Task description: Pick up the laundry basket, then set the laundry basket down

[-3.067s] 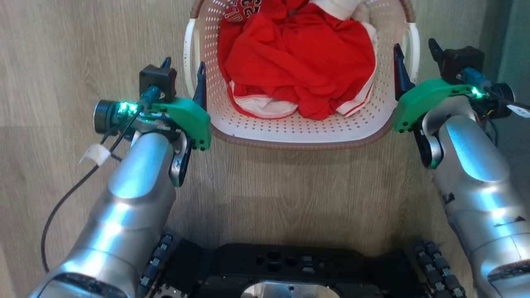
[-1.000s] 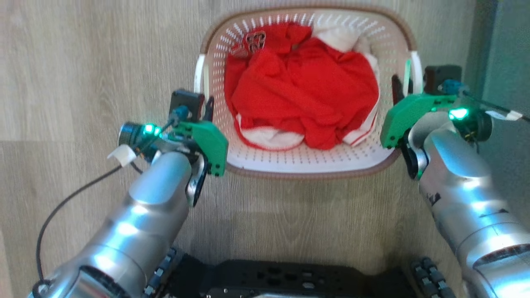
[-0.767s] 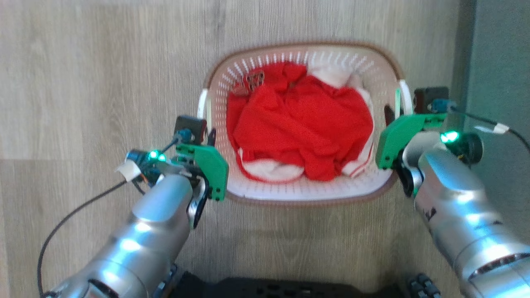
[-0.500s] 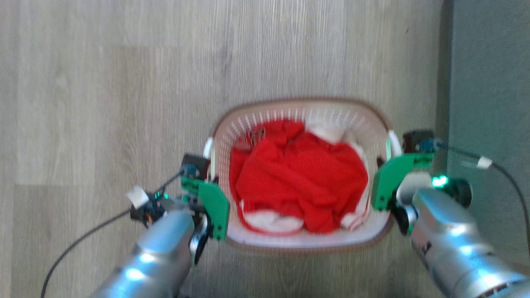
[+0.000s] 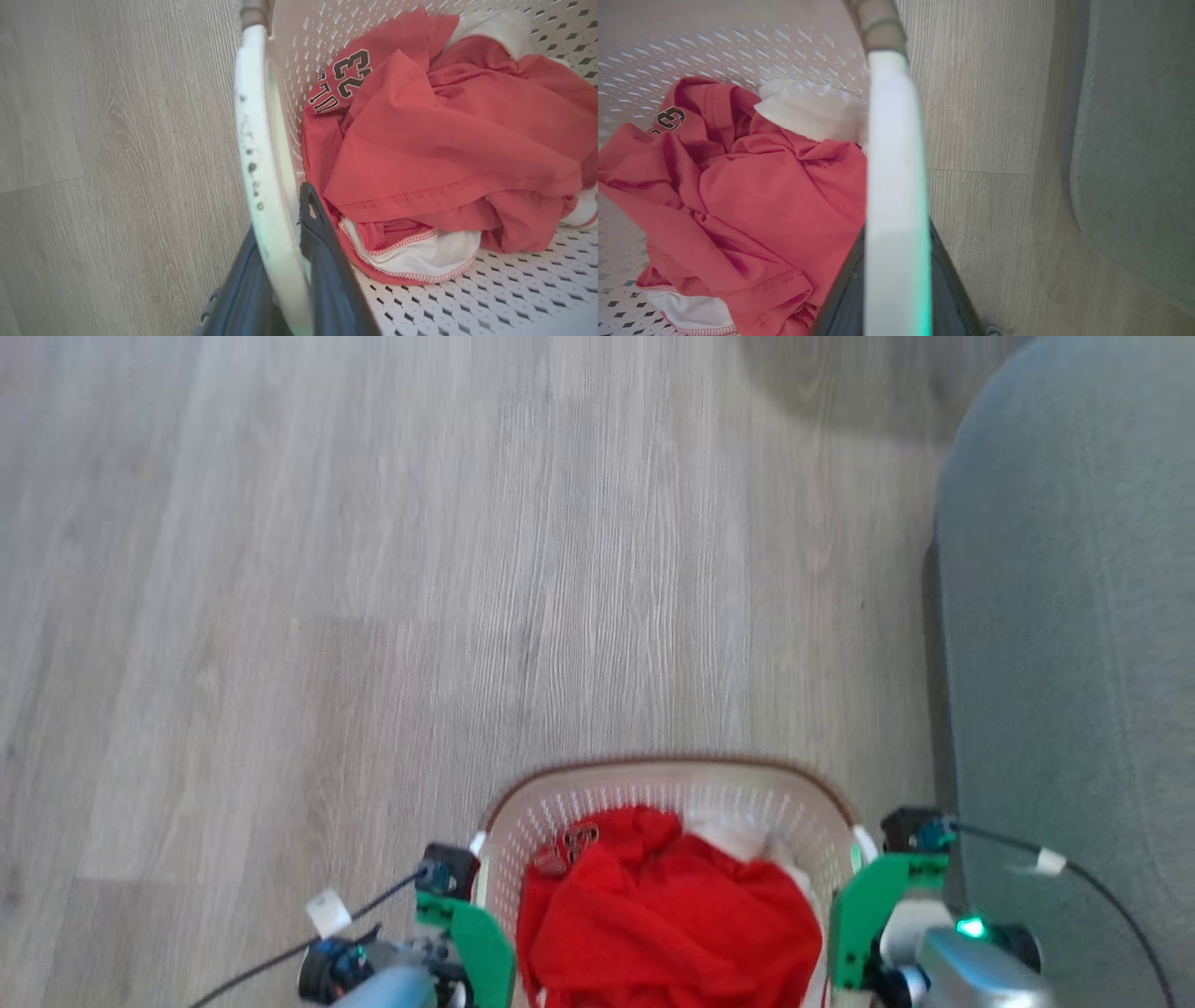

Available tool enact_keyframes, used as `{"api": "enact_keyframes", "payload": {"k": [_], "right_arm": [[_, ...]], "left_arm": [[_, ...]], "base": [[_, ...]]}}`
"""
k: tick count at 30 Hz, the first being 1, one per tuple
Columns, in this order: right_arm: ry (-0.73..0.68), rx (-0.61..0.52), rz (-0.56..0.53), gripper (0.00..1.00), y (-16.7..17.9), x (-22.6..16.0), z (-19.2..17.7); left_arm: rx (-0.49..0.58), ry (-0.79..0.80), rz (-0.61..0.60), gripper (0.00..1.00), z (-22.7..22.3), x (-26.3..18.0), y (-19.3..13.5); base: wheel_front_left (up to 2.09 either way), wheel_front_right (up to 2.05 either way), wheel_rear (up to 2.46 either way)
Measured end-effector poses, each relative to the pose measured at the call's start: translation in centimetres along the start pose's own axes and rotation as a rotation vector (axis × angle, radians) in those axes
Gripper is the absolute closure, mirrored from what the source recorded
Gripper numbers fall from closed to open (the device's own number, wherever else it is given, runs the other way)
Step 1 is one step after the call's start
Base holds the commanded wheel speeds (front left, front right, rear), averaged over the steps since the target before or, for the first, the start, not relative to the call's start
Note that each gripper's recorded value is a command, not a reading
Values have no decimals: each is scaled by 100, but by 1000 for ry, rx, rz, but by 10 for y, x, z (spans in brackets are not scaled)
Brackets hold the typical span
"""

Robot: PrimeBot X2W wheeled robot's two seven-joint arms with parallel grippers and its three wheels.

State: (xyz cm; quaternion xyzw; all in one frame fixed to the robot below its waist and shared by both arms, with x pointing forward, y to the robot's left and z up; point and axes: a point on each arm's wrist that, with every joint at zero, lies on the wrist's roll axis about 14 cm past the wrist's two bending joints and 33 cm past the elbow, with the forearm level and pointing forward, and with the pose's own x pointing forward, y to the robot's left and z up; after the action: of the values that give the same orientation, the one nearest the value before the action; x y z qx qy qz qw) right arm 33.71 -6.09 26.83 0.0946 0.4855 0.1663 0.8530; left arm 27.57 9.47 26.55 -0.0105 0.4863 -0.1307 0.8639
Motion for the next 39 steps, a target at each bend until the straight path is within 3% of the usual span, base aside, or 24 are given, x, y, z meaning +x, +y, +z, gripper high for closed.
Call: {"api": "enact_keyframes", "payload": {"k": [13, 39], "right_arm": [[-79, -15, 29, 100, 23, -44, -13], [-61, 0, 33, 100, 25, -47, -22]], "left_arm": [[58, -78, 6, 100, -9, -34, -6], [103, -51, -3, 100, -15, -34, -8]], "base": [[0, 0, 0], [0, 0, 0]]}}
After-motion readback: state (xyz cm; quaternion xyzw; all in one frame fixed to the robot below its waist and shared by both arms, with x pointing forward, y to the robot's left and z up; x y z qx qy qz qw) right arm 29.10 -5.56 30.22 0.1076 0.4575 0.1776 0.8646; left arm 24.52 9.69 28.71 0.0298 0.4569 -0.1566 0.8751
